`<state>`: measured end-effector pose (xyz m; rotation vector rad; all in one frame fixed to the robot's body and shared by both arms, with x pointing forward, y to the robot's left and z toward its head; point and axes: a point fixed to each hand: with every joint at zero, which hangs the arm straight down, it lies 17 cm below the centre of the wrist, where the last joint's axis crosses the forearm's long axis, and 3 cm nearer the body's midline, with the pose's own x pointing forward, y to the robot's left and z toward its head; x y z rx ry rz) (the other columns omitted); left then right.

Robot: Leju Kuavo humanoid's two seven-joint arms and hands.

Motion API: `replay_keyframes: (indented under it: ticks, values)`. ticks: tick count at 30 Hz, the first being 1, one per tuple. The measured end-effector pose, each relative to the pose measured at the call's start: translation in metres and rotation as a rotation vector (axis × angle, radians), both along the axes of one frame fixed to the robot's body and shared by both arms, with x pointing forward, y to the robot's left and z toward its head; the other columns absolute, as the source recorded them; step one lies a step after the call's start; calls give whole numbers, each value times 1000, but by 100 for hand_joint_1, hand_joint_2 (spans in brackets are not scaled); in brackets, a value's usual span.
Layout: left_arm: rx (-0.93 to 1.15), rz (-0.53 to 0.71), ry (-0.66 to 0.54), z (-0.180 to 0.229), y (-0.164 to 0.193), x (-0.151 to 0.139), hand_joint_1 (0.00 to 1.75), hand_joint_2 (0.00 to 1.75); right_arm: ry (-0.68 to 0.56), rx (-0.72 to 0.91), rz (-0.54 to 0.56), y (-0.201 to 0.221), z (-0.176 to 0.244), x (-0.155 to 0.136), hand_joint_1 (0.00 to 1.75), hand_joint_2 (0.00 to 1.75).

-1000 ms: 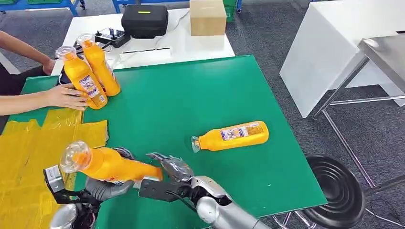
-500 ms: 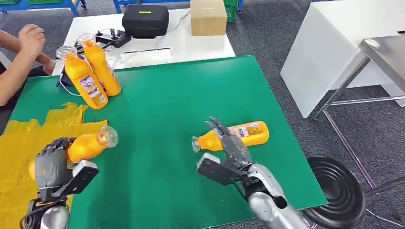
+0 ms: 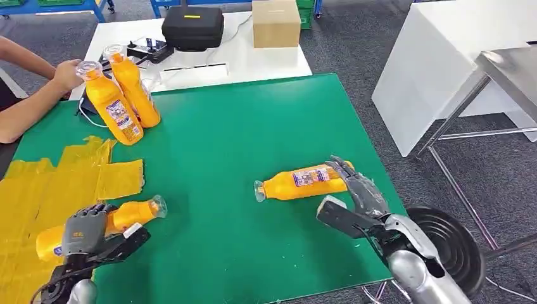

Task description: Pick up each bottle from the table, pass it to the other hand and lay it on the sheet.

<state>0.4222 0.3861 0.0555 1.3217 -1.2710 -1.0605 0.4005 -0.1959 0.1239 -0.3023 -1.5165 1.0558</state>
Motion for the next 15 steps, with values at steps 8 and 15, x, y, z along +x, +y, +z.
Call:
replay_keyframes:
  ticks: [8, 15]
  values:
    - [39, -21, 55, -10, -1, 23, 0, 175, 52, -63, -23, -20, -14, 18, 0, 175]
    - [-15, -88, 104, -15, -9, 37, 0, 175, 109, -131, -67, -46, -30, 48, 0, 175]
